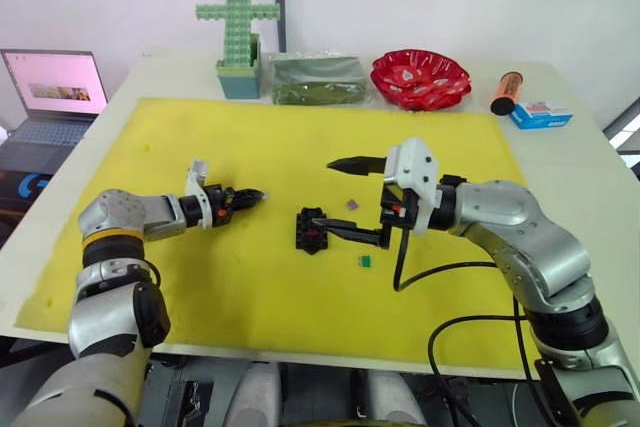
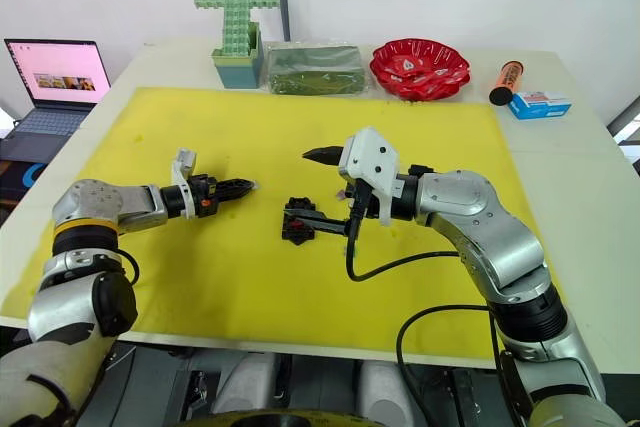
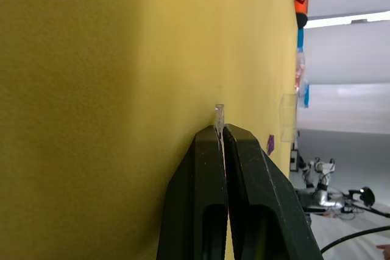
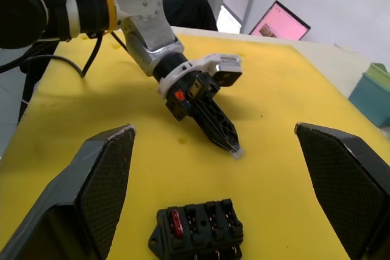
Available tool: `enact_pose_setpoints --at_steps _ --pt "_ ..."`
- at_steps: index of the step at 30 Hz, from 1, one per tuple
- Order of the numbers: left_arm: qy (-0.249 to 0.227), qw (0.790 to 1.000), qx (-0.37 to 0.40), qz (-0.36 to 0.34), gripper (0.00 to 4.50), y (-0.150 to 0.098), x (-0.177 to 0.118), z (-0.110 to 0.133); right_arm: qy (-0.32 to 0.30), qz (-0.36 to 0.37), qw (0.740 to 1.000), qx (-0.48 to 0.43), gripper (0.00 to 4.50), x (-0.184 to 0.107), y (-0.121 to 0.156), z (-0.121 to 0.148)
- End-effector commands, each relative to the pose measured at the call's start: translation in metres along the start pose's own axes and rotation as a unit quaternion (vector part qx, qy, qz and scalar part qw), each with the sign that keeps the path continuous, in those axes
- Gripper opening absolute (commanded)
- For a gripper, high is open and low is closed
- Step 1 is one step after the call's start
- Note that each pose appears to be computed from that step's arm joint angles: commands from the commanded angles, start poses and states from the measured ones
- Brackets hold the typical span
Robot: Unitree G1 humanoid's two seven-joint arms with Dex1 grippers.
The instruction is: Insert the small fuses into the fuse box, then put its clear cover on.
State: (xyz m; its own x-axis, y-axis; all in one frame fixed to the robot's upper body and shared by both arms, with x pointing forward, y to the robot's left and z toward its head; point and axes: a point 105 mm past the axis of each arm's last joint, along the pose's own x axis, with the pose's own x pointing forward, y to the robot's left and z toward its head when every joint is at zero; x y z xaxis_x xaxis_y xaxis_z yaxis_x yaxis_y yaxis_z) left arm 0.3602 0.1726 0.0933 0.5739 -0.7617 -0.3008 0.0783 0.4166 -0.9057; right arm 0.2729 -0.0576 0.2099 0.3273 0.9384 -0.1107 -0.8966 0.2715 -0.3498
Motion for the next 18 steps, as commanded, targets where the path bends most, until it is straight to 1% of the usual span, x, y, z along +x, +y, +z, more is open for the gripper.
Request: enact_pose_setpoints --at_steps 1,3,7,10,13,15,18 --pt "0.033 0.998 -0.057 -0.01 0.07 0.009 -0.006 -0.027 -0.018 -0.003 1.0 -0.022 4.5 0.0 -0.001 0.011" --pt "0.024 0.998 -0.05 -0.042 0.07 0.0 -0.012 -0.034 -0.017 -0.005 1.0 -0.021 4.5 -0.001 -0.001 0.011" --pt "-0.028 0.997 -0.02 -0.07 0.07 -0.013 -0.019 -0.05 -0.016 -0.006 1.0 -0.02 4.5 -0.003 -0.002 0.01" --pt "-0.061 0.997 -0.015 -0.051 0.07 -0.011 -0.026 -0.06 -0.015 -0.004 1.0 -0.018 4.5 -0.003 -0.001 0.009" --pt "-0.089 0.996 -0.021 -0.017 0.07 -0.004 -0.035 -0.072 -0.016 0.001 1.0 -0.018 4.5 -0.002 -0.001 0.01" --pt "-0.098 0.995 -0.023 -0.005 0.07 -0.003 -0.04 -0.082 -0.016 0.003 1.0 -0.019 4.5 -0.001 -0.002 0.01" --pt "-0.111 0.993 -0.04 0.011 0.07 -0.005 -0.047 -0.091 -0.017 0.007 1.0 -0.02 4.5 0.0 -0.002 0.01"
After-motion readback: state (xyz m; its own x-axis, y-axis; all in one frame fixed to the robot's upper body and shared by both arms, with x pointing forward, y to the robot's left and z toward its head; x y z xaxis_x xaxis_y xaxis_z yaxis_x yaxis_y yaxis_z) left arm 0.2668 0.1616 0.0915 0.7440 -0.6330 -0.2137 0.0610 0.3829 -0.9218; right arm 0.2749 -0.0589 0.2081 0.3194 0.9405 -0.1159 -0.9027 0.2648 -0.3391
